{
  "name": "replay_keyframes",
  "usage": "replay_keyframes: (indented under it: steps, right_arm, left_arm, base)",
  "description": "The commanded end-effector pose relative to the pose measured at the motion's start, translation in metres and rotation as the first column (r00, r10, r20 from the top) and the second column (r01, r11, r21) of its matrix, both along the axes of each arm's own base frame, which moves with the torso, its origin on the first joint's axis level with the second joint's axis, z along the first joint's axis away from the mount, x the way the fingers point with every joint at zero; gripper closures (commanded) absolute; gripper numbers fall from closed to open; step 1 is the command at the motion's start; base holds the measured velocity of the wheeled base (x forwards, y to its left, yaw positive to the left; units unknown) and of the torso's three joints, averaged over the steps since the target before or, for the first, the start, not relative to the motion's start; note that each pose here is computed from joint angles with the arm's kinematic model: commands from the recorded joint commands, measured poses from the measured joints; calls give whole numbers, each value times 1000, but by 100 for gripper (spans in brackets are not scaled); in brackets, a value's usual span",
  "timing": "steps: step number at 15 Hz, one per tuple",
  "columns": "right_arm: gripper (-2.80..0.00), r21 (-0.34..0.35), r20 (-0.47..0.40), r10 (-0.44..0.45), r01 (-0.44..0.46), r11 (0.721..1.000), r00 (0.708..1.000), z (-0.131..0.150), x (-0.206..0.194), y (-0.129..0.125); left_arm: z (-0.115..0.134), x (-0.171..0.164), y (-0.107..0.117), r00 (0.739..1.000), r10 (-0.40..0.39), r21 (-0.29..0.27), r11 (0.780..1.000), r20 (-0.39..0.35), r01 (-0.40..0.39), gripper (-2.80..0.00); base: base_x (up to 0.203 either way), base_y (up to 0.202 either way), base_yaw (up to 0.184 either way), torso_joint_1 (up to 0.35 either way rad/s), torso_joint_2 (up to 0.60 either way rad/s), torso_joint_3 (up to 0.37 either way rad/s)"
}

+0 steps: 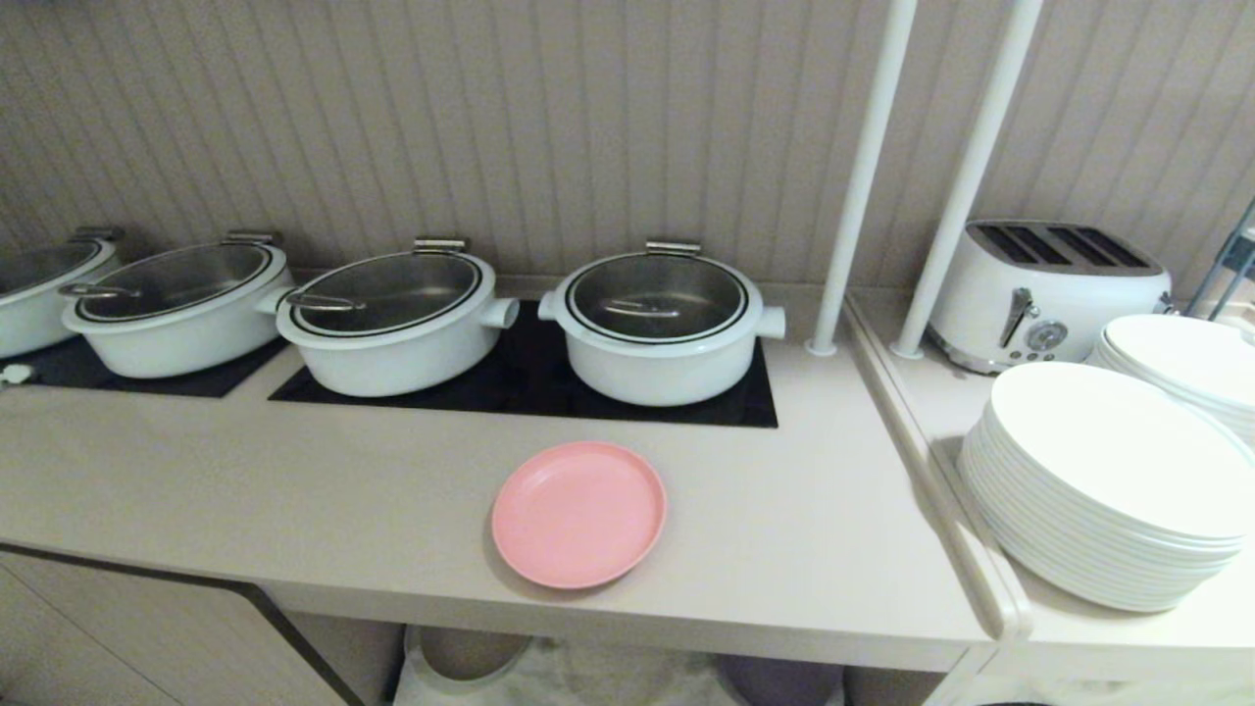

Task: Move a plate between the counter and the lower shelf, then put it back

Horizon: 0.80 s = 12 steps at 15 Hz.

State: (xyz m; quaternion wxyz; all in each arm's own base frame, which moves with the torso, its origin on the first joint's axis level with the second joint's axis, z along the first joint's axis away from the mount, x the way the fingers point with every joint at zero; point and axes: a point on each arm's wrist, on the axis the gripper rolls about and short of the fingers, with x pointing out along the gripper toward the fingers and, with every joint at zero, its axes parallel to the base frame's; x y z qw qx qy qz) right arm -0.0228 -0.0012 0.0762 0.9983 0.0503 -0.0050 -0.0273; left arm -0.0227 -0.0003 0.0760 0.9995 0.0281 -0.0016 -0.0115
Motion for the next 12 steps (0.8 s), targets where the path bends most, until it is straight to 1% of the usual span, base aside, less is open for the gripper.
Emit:
replay_keyframes:
  steps: [1,12]
  right_arm:
    - [0,1,0,0,0,1000,1000,0,0,0]
    - [0,1,0,0,0,1000,1000,0,0,0]
  left_arm:
    - [0,0,0,1000,0,1,1000,2,0,0]
    - [0,0,0,1000,0,1,1000,2,0,0]
  base:
    - [0,0,0,0,0,0]
    - [0,0,0,0,0,0]
